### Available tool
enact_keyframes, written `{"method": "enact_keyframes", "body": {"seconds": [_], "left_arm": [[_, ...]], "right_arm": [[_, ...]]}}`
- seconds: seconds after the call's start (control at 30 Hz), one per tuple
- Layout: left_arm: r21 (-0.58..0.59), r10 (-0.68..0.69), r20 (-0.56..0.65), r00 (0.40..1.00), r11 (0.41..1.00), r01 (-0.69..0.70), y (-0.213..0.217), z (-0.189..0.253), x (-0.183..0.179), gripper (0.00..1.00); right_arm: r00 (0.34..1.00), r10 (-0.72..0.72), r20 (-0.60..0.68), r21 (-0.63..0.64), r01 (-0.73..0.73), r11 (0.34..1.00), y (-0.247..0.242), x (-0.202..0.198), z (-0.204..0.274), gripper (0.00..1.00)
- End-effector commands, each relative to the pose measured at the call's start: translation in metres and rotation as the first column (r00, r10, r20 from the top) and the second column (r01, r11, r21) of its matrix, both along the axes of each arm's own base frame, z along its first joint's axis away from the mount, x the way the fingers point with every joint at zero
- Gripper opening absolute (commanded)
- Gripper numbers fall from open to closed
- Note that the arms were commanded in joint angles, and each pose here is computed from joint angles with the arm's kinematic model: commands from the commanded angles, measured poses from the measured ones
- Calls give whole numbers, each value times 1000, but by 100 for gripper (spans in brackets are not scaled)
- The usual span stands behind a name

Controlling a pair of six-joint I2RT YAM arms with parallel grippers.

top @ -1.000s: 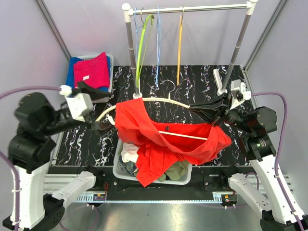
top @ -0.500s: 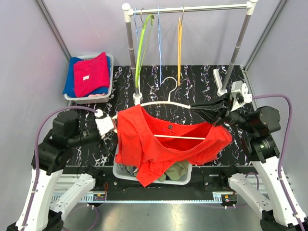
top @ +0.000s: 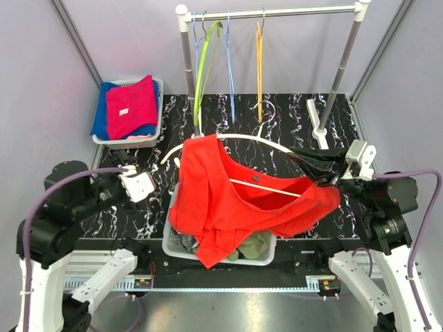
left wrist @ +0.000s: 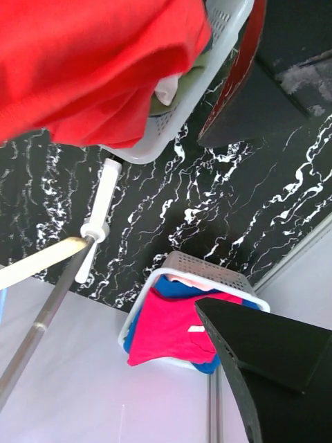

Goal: Remove the tank top from the hanger
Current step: Pick up the hanger at the center of the board.

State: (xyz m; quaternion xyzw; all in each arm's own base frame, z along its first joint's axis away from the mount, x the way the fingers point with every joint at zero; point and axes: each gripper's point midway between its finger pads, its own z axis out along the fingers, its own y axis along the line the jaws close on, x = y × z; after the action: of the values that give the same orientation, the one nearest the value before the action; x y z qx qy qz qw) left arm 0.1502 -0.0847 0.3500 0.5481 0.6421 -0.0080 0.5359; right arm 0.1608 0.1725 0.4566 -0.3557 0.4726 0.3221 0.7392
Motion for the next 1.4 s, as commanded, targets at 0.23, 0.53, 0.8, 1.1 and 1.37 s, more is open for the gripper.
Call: {"method": "enact_keyframes", "body": {"seconds": [0.23,0.53,0.8,1.1,1.37], "left_arm": [[-553,-340,125,932,756,350,-88,174,-29,99],[-545,-496,43,867,716,436,-129,167,24,99],[-550,-568,-1,823,688,474,-159,164,46,97],[-603,-676,-68,734,614,510,-178,169,17,95],[-551,-665,-107,739,658,513,-192,133,23,93]], "right_arm": [[973,-58,222,-16,63,998,-4,8,25,0],[962,16,274,-47,-3,999,5,0,38,0],[951,61,302,-66,-43,997,10,-5,49,0],[953,88,290,-58,-74,996,13,-7,50,0],[951,114,288,-46,-106,993,16,-10,53,0]]}}
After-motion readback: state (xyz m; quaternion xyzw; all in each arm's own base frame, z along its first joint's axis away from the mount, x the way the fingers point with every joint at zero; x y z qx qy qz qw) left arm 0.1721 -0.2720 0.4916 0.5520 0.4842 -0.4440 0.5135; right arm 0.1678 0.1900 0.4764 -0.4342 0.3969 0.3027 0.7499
